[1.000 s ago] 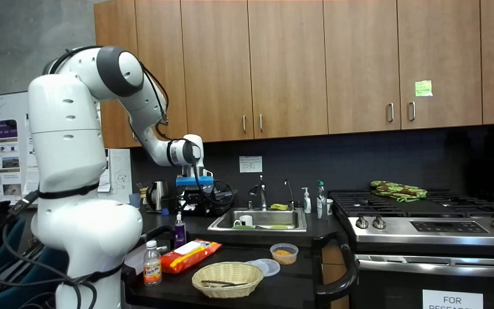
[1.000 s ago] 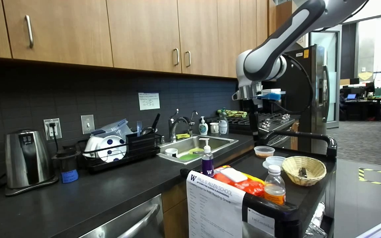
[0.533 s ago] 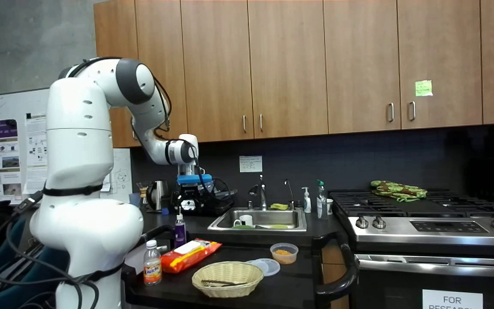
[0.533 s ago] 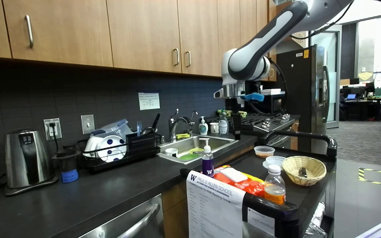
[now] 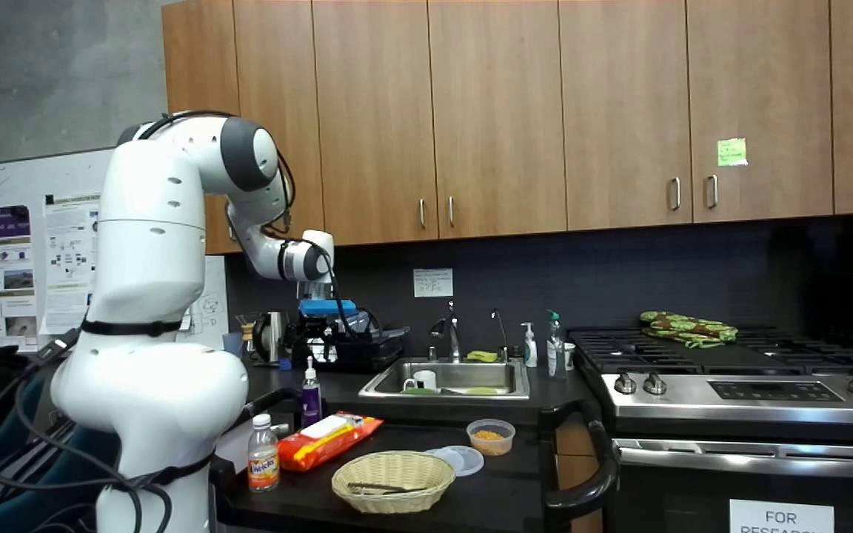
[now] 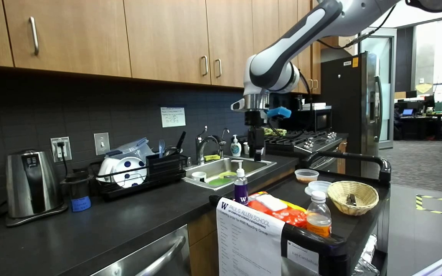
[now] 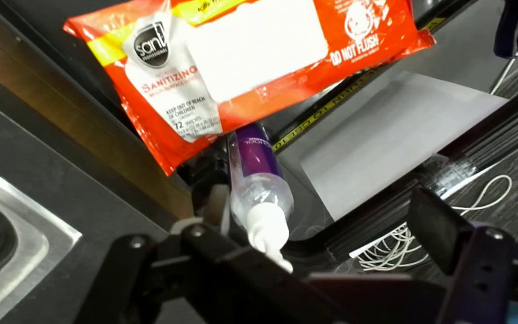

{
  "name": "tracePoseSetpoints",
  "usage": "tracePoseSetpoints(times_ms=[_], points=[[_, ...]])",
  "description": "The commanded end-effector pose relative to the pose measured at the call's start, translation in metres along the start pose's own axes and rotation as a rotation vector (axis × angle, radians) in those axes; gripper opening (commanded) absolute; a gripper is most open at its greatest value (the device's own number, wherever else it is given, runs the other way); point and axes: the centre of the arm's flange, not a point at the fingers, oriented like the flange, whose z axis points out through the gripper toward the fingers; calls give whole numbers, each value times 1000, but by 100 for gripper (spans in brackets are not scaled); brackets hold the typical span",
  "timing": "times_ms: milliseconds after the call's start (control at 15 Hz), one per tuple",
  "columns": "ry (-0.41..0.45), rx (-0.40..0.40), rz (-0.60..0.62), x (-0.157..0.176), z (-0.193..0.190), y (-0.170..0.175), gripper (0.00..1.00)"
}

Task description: Move the bottle to the right

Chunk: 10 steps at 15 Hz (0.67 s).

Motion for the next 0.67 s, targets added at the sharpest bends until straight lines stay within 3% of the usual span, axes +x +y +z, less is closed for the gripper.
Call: tracePoseSetpoints(times_ms=[0,600], points=[[22,-5,-63,24,10,4,100],[-32,-94,-167,45,34,23,100]])
